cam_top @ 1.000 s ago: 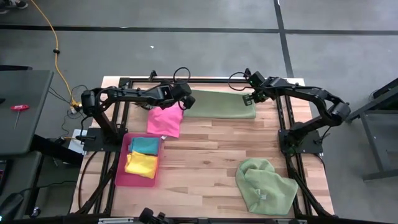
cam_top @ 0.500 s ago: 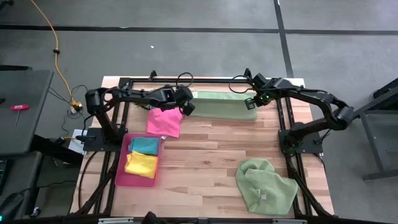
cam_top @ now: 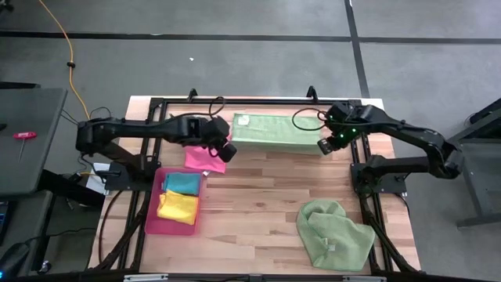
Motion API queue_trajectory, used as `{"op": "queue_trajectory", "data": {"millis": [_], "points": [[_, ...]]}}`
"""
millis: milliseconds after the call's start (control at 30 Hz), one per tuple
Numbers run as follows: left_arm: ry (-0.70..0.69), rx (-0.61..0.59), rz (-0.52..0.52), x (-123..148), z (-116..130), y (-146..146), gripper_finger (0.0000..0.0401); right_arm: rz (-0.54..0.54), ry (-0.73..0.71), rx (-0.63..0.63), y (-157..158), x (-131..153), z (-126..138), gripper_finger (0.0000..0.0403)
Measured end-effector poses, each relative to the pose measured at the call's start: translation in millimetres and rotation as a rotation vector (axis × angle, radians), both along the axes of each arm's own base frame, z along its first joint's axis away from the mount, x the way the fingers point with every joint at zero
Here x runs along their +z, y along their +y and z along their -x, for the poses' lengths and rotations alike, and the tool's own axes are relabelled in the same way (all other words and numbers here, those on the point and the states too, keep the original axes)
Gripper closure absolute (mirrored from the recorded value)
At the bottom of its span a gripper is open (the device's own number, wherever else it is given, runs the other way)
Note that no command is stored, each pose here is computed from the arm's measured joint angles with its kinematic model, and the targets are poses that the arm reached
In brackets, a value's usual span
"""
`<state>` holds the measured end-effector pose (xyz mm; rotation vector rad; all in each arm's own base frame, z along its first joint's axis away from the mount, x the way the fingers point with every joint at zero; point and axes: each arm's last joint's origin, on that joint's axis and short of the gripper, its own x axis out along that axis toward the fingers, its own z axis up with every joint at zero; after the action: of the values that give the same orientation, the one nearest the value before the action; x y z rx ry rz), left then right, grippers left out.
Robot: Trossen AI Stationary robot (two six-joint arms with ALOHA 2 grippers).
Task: Fold microfiber towels
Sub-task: Fold the top green microfiber towel
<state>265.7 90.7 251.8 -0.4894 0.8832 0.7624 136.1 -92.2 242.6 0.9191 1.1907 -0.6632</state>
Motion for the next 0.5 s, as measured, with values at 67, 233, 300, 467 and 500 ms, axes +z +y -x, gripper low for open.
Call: {"op": "queue_trajectory", "data": {"millis": [67, 233, 300, 467, 500], "points": [[0.006, 0.002, 0.016, 1.0, 1.9, -4.3, 0.0401, -0.004, 0.001, 0.016, 0.9, -0.9, -1.9, 0.0403], [0.04, -0.04, 0.132, -11.8, -3.7, -8.7, 0.0401, -0.078, 0.009, 0.053, -0.6, -7.8, -8.0, 0.0403], [0.069, -0.068, 0.208, -21.1, -7.3, -12.5, 0.0401, -0.116, 0.0, 0.078, -0.2, -10.1, -10.6, 0.0403], [0.122, -0.128, 0.235, -33.2, -14.2, -19.5, 0.0401, -0.133, 0.0, 0.113, -0.8, -11.8, -11.0, 0.0403], [0.127, -0.115, 0.211, -33.2, -14.0, -17.9, 0.0401, -0.128, -0.006, 0.106, -2.4, -11.7, -10.7, 0.0403]]}}
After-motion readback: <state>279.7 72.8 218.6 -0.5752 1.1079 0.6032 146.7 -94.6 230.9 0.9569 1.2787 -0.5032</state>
